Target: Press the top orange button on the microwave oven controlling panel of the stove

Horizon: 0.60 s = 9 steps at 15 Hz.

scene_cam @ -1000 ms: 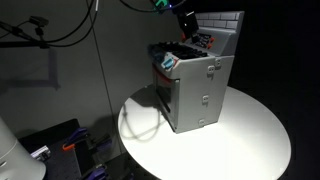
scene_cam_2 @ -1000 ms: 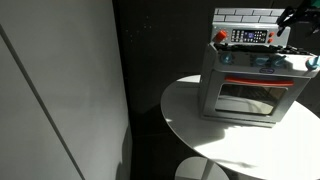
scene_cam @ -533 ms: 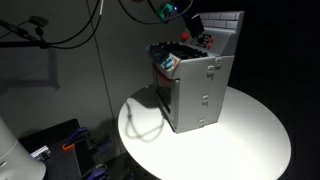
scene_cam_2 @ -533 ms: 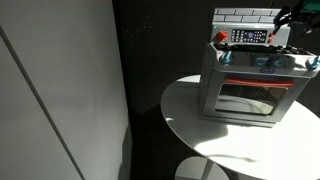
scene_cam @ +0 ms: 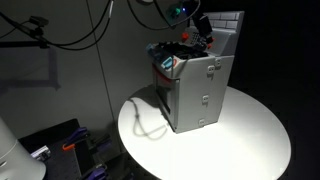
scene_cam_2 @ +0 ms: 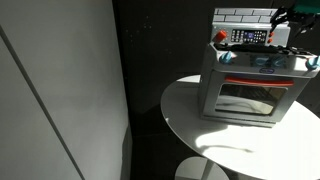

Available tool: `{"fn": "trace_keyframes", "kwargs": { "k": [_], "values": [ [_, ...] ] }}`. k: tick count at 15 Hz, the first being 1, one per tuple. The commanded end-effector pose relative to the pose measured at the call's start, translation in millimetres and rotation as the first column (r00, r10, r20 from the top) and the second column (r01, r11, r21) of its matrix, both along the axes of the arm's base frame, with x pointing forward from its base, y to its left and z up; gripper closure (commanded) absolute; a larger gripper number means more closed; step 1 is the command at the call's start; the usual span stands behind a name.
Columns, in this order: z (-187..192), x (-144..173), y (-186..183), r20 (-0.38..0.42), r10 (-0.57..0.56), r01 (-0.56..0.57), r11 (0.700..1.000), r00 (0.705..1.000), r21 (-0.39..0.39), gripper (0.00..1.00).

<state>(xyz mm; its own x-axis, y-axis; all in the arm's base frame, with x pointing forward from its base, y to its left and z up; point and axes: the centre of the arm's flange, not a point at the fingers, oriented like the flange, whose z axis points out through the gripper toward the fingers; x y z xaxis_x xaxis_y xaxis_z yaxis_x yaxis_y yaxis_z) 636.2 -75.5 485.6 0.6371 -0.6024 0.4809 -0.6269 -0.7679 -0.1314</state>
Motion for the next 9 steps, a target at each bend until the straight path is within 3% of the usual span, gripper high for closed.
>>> {"fn": "trace_keyframes", "kwargs": {
  "k": [1,9],
  "values": [
    [3,20,-2,0.016,-0.037,0.037,0.999,0.999,-0.022,0.0],
    [-2,31,-9,0.004,-0.089,0.089,0.996,0.996,-0.028,0.0]
  ]
}}
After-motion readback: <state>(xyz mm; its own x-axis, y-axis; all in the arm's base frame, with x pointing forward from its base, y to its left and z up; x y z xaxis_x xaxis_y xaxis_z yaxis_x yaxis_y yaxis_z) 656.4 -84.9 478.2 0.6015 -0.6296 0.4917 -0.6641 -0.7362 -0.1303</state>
